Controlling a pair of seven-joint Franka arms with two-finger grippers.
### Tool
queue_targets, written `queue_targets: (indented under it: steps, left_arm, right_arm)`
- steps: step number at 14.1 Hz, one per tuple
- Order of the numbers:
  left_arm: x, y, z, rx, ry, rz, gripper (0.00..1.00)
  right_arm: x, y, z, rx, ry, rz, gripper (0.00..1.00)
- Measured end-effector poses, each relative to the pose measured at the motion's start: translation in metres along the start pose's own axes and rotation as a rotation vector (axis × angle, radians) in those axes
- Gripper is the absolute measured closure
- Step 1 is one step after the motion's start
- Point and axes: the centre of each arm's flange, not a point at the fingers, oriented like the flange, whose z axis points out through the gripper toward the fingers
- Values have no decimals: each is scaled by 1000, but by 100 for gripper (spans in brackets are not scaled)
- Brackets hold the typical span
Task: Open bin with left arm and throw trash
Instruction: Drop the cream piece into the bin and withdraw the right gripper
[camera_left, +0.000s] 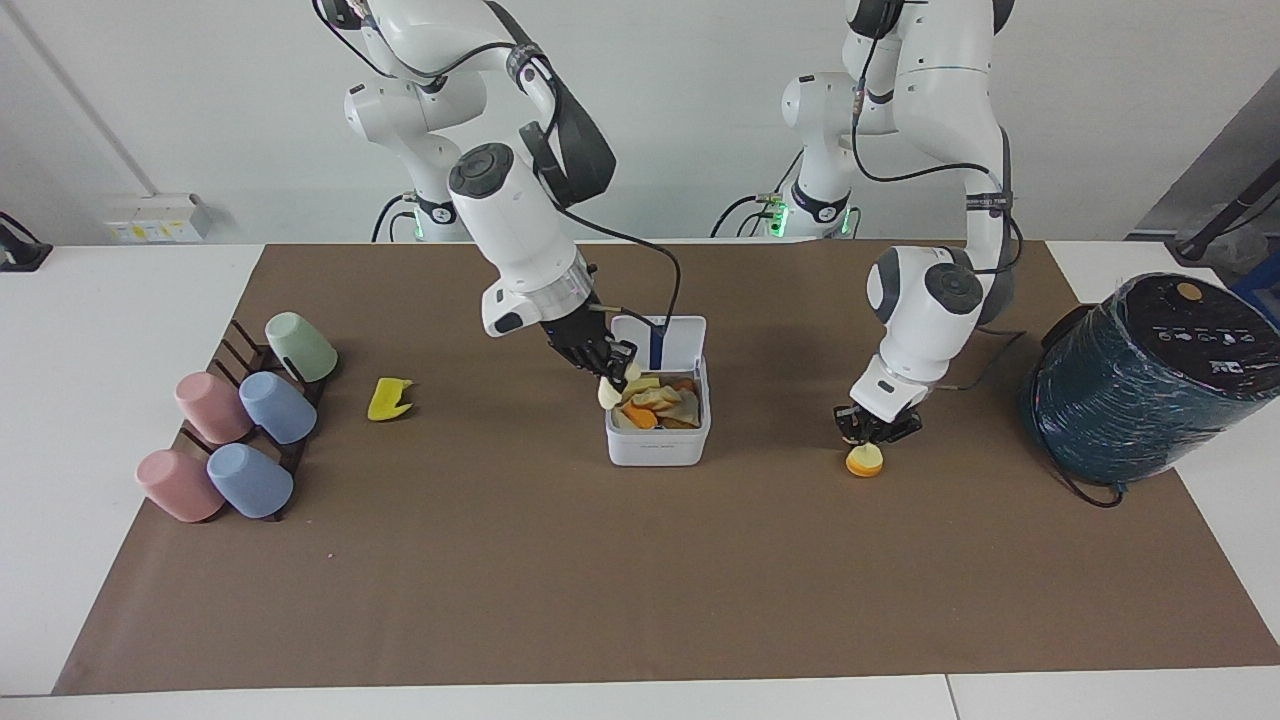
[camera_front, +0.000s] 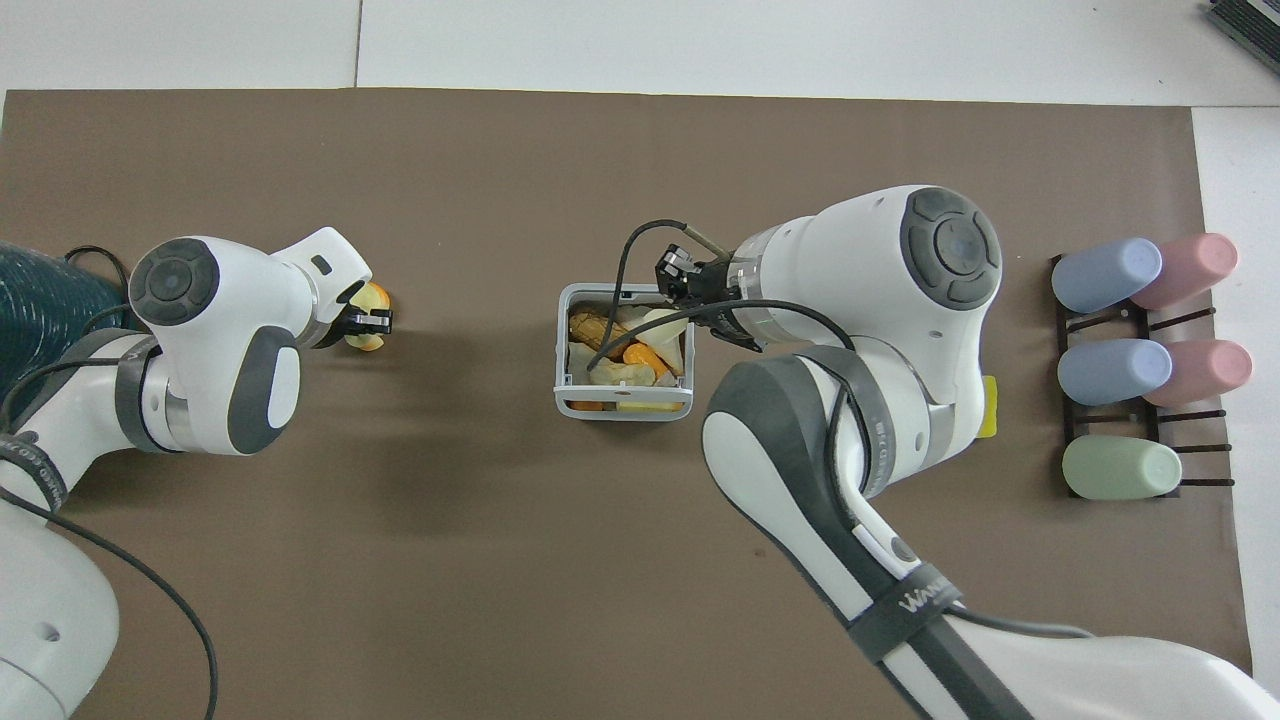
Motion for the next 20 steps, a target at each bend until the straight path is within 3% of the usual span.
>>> queue_targets:
  steps: [4,7,13,14,16,20]
  left_arm:
    - [23,0,-33,0,-25,-1,89]
    - [39,1,-63,-1,-61,1,90]
    - [53,6,-101,-3,-102,7,90]
    - [53,7,-102,-3,-104,8,90]
    - [53,9,-103,-3,-103,-9,90]
    - [54,43,-108,-7,-94,-72,90]
  right_arm:
    - [-23,-13,48,21,0,6,84]
    - [-24,-11,55,14,-2,-10,74]
    - [-22,-12,53,15,1,-17,6]
    - [-22,-12,51,15,6,-24,0]
    - [-16,-11,37,-21,50,-78,0]
    - [31,19,-27,-200,193,-211,0]
